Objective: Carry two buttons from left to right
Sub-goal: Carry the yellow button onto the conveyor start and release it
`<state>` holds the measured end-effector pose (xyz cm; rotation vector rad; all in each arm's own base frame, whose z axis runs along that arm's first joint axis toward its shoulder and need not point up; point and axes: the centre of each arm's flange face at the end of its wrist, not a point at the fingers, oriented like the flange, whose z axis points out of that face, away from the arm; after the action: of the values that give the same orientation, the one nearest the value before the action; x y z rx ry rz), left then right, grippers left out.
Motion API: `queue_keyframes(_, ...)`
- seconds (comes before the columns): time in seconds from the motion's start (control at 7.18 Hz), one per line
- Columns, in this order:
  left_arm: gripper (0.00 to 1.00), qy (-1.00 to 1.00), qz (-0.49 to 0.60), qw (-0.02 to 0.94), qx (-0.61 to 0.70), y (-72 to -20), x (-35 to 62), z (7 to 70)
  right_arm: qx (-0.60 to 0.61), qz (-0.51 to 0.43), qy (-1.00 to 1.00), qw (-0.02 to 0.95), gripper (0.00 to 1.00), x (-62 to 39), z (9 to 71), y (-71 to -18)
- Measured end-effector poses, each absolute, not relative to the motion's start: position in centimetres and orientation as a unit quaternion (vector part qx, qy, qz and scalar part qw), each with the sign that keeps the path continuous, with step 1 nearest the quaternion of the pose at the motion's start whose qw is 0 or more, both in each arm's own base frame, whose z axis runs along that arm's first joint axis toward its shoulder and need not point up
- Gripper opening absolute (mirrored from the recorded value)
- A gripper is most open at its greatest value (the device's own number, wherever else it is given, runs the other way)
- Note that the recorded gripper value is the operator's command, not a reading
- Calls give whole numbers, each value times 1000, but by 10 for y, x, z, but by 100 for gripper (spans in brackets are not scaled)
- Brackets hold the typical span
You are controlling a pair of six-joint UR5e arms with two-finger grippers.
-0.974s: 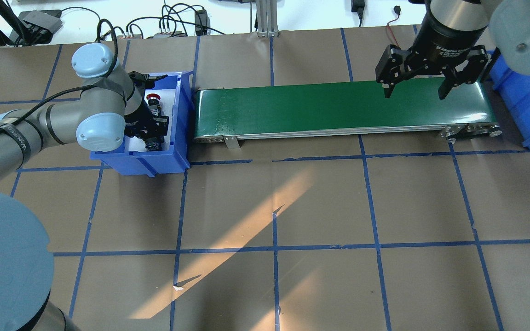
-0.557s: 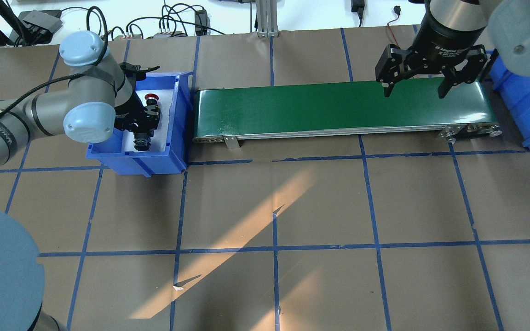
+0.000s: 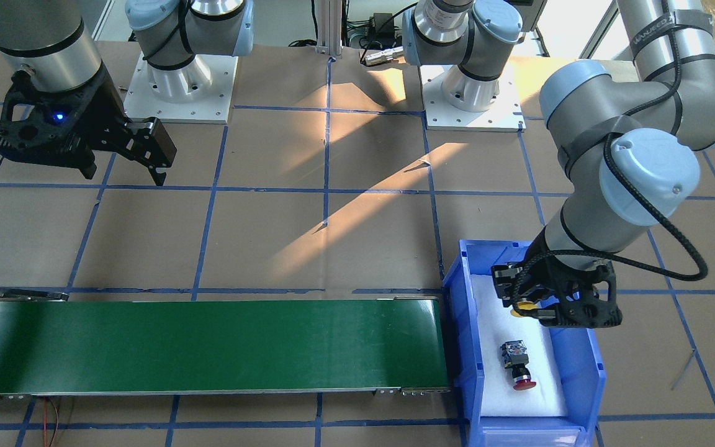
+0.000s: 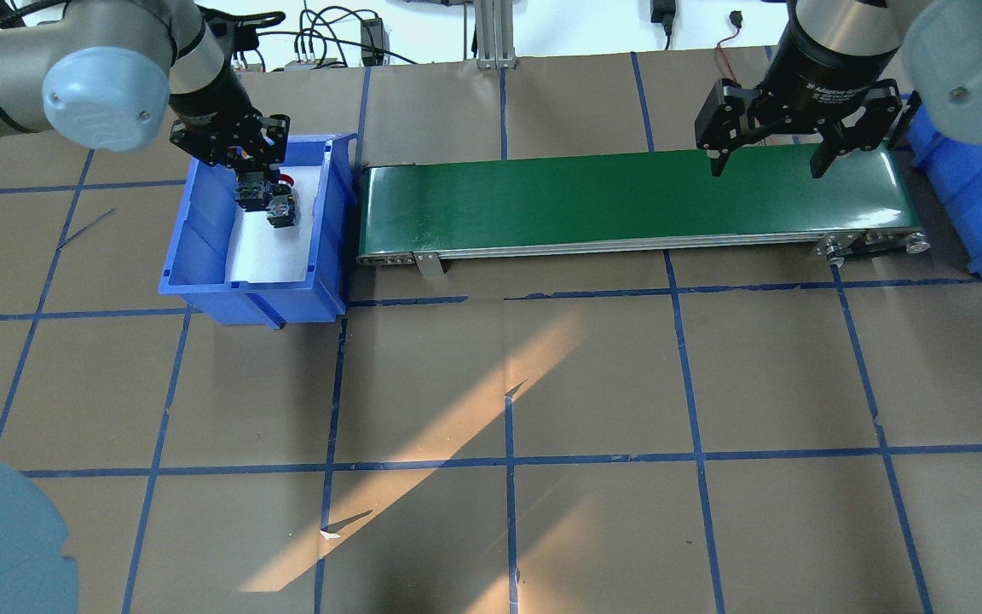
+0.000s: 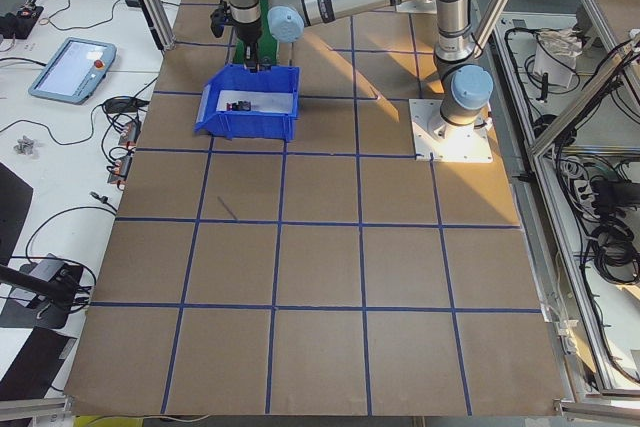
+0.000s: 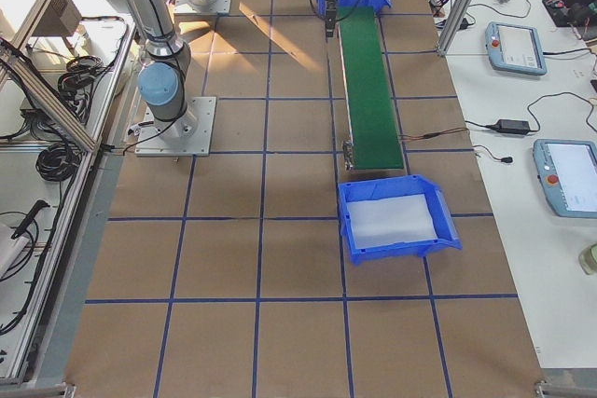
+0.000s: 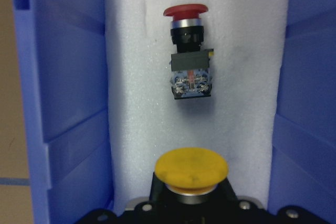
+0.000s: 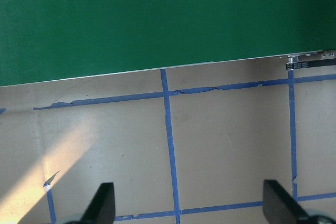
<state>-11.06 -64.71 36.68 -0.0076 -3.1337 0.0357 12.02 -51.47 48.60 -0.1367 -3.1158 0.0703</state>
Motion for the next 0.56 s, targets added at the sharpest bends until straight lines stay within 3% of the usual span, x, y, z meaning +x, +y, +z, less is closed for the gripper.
queue_keyframes(0.56, 24, -1000, 25, 14, 9, -695, -233, 294, -43, 23, -999, 12, 100, 120, 486, -515)
